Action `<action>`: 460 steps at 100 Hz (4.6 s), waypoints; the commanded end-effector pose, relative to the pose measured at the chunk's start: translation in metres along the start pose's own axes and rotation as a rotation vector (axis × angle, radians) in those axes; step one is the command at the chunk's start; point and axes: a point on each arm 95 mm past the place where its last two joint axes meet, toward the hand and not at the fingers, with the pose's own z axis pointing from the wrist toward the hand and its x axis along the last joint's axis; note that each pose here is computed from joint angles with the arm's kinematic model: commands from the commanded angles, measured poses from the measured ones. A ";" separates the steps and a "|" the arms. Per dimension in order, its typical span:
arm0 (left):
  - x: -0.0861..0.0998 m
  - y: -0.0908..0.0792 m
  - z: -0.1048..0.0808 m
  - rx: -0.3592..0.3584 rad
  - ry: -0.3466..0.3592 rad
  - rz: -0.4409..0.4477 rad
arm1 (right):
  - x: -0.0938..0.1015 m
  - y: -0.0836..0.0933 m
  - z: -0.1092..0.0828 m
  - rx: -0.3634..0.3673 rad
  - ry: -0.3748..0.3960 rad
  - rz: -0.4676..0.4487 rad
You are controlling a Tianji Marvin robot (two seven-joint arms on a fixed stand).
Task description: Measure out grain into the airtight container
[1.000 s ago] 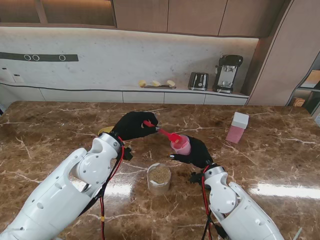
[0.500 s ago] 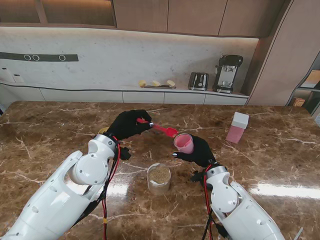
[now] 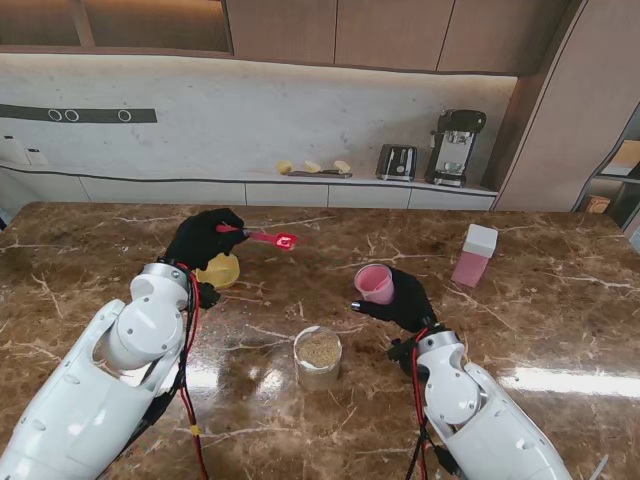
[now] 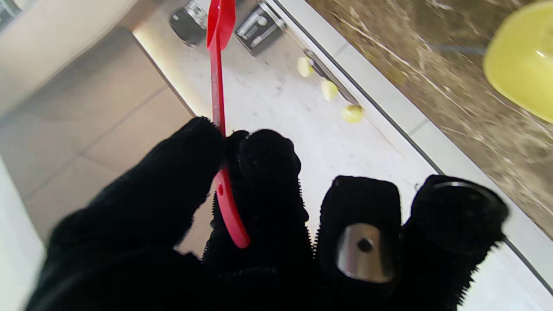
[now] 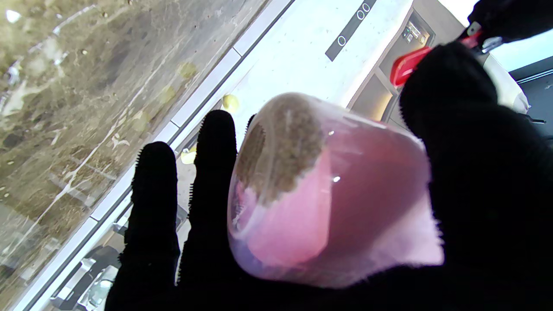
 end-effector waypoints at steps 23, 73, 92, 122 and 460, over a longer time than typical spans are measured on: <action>-0.049 -0.029 0.021 0.074 -0.192 0.038 | -0.003 -0.003 -0.002 0.011 -0.013 -0.003; -0.105 -0.051 0.055 0.075 -0.454 0.117 | -0.006 -0.006 -0.001 0.024 -0.024 -0.022; -0.121 -0.049 0.058 0.053 -0.516 0.156 | -0.007 -0.007 0.000 0.029 -0.031 -0.027; -0.132 -0.043 0.062 0.032 -0.564 0.175 | -0.008 -0.009 0.000 0.037 -0.033 -0.031; -0.038 -0.034 0.008 -0.148 -0.077 0.264 | -0.009 -0.001 -0.002 -0.011 0.002 -0.002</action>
